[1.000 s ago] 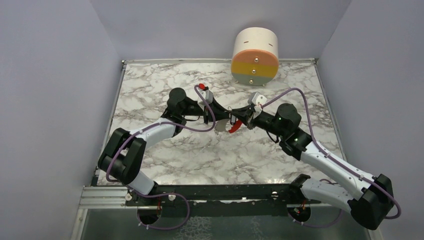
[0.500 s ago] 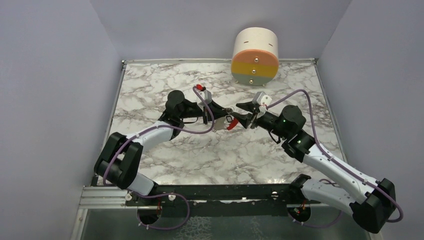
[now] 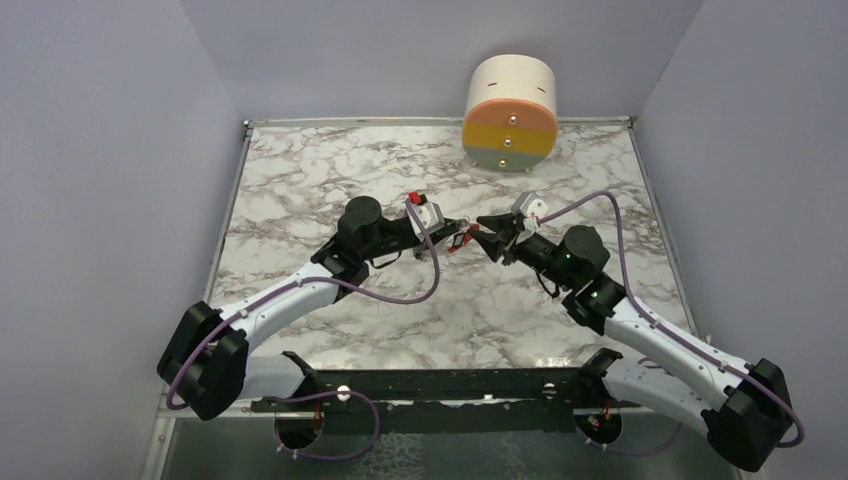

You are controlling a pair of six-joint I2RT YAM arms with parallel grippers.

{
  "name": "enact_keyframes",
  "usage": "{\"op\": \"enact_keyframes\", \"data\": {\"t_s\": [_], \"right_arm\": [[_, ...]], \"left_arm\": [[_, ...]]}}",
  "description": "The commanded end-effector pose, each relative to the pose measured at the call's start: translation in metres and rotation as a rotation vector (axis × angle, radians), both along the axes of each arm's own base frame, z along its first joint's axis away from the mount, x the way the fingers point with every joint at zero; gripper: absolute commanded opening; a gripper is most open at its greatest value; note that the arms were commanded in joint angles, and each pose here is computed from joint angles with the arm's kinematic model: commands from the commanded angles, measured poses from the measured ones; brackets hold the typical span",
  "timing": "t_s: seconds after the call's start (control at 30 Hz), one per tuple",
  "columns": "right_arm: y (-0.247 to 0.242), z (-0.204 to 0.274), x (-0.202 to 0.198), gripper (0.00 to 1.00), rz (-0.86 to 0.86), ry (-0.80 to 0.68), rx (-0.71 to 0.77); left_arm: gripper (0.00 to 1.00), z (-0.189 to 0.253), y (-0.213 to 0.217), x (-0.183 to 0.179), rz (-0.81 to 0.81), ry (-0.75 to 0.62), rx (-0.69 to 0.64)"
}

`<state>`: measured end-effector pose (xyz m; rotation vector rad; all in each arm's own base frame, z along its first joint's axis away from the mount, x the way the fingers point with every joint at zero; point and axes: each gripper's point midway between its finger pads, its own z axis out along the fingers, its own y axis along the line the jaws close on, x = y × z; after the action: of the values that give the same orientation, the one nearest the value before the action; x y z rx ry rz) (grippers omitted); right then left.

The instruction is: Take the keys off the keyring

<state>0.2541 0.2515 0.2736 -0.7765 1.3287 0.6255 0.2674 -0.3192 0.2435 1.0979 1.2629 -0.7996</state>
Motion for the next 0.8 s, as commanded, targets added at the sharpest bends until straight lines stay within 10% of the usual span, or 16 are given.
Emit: {"op": "enact_keyframes", "data": {"t_s": [0.0, 0.77], "right_arm": [[0.002, 0.007, 0.008, 0.35, -0.033, -0.001, 0.056], [0.012, -0.022, 0.006, 0.53, 0.026, -0.035, 0.008]], "left_arm": [[0.00, -0.002, 0.003, 0.002, 0.053, -0.057, 0.065], [0.00, 0.064, 0.032, -0.046, 0.036, -0.214, 0.038]]}}
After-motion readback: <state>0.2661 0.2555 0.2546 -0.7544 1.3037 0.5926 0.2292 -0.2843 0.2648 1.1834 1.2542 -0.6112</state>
